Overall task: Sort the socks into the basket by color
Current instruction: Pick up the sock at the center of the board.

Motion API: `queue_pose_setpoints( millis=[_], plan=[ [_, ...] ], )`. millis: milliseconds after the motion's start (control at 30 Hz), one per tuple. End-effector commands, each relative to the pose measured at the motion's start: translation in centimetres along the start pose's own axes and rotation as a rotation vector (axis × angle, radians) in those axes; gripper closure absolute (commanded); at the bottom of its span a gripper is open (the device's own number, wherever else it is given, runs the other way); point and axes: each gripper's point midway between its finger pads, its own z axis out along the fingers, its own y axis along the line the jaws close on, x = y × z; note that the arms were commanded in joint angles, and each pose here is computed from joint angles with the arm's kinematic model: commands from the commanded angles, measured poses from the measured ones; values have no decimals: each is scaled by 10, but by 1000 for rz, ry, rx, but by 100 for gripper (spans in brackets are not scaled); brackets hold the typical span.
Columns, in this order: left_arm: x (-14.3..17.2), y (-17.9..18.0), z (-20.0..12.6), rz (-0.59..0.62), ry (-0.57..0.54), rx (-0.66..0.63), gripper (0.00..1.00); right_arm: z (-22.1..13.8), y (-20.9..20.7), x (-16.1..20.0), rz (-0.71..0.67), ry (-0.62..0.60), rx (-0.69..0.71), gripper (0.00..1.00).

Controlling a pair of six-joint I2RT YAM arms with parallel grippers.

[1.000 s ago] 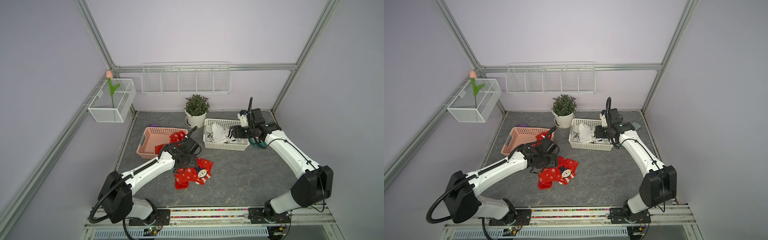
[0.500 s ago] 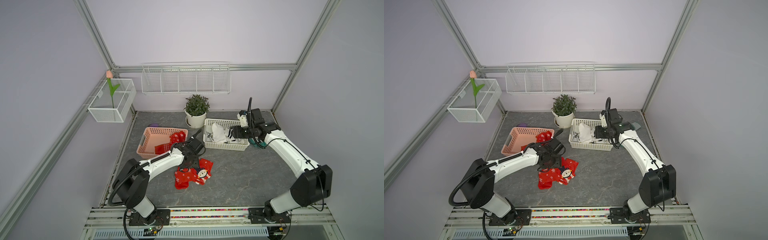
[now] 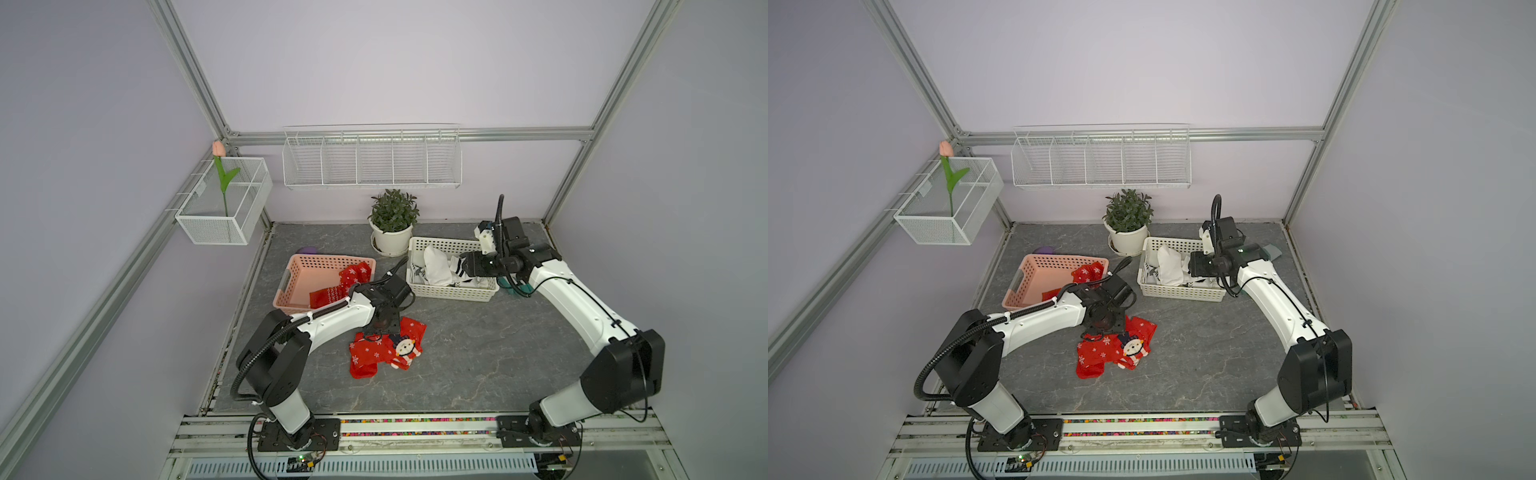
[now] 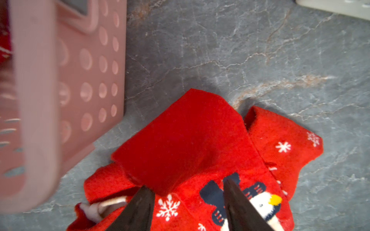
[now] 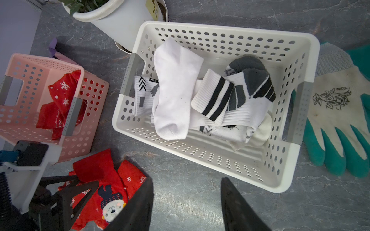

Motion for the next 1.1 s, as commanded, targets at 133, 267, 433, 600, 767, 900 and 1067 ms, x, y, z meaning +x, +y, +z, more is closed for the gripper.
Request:
queue_pose_setpoints(
  millis=[133, 267, 433, 600, 767, 900, 1067],
  plan=[
    [-5, 1, 3, -7, -7, -12, 42, 2, 2, 3, -7, 22, -2, 44],
    [-6, 1, 5, -7, 0, -10, 42, 1, 2, 3, -5, 21, 0, 44],
    [-2, 4, 4, -21, 4, -6, 42, -1, 1, 3, -9, 19, 6, 44],
    [-2, 5, 1, -26, -3, -4, 42, 1, 2, 3, -7, 24, 0, 44],
    [1, 8, 0, -36, 8, -8, 43, 0, 2, 3, -6, 20, 1, 44],
    [4, 13, -3, -49, -1, -14, 43, 0, 3, 2, -7, 16, -2, 44],
    [5, 12, -1, -47, 7, -14, 43, 2, 4, 2, -4, 20, -8, 44]
  ],
)
